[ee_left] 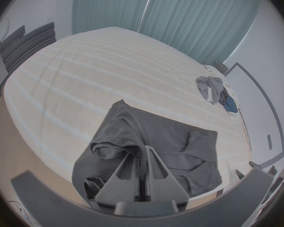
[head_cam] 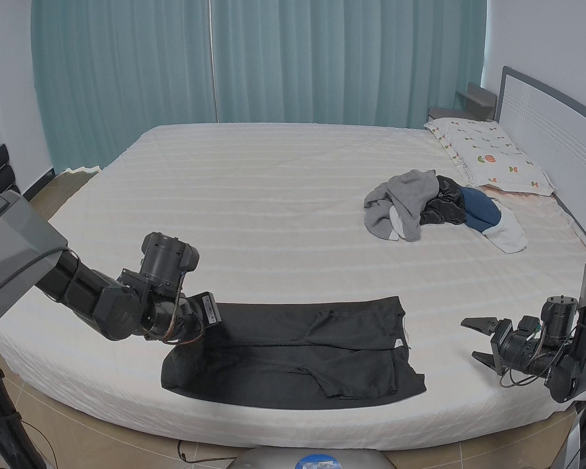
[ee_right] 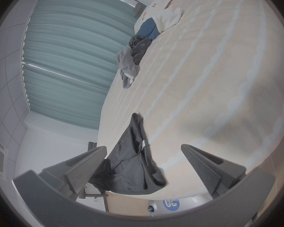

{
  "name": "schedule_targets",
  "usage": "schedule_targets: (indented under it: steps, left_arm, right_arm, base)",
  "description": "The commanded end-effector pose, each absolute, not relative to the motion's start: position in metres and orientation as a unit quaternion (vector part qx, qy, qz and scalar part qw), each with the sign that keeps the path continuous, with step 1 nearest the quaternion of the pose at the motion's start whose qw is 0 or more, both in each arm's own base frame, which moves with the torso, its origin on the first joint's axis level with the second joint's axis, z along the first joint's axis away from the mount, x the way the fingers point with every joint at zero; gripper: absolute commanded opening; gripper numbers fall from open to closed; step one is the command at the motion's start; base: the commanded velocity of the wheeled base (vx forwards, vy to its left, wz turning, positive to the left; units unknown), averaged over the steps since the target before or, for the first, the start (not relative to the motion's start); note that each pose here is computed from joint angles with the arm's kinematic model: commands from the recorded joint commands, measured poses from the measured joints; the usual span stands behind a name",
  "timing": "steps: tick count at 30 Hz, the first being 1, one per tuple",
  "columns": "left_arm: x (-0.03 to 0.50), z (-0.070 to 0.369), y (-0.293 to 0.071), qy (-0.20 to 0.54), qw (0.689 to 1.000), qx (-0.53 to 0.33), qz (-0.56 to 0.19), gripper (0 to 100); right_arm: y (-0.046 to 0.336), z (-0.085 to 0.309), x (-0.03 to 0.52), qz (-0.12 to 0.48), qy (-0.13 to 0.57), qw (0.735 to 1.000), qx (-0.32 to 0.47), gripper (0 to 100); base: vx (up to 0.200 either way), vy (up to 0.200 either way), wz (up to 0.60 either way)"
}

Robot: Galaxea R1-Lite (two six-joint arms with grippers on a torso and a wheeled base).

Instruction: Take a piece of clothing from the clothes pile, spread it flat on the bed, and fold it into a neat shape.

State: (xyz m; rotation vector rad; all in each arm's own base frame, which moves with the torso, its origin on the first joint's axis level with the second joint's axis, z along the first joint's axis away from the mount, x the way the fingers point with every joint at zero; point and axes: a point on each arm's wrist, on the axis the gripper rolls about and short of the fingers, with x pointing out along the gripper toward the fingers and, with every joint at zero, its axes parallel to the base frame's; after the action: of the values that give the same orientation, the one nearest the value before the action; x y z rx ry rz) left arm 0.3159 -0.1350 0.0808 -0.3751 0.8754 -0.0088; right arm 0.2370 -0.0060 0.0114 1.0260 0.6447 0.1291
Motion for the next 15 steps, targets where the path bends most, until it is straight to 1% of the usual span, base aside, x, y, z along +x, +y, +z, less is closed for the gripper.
schedule_targets:
  steps: [1,6,8,11,12,15]
  left_arm:
    - [0.317,0.106,-0.167,0.409,0.893,-0.182,-0.042,0]
    - [0.317,0.116,-0.185,0.415,0.891,-0.176,-0.058,0]
    - [0.321,0.118,-0.201,0.424,0.885,-0.18,-0.063,0]
    - [0.325,0.118,-0.21,0.431,0.882,-0.179,-0.065,0]
    - [0.329,0.117,-0.219,0.436,0.879,-0.181,-0.065,0]
    - [0.332,0.113,-0.231,0.447,0.875,-0.174,-0.068,0]
  right_arm:
    - [-0.006,0.013,0.238,0.065,0.296,0.823,0.481,100]
    - [-0.006,0.013,0.238,0.064,0.296,0.823,0.481,100]
    - [-0.007,0.013,0.238,0.064,0.295,0.823,0.481,100]
    - [-0.007,0.013,0.238,0.064,0.295,0.823,0.481,100]
    - [-0.007,0.013,0.238,0.064,0.295,0.823,0.481,100]
    - [-0.007,0.013,0.238,0.065,0.296,0.823,0.482,100]
  base:
    - [0.0,-0.2,0.0]
    - [0.0,-0.2,0.0]
    - [0.0,-0.2,0.0]
    - [0.0,-0.2,0.0]
    - [0.0,-0.2,0.0]
    - [0.0,0.0,0.0]
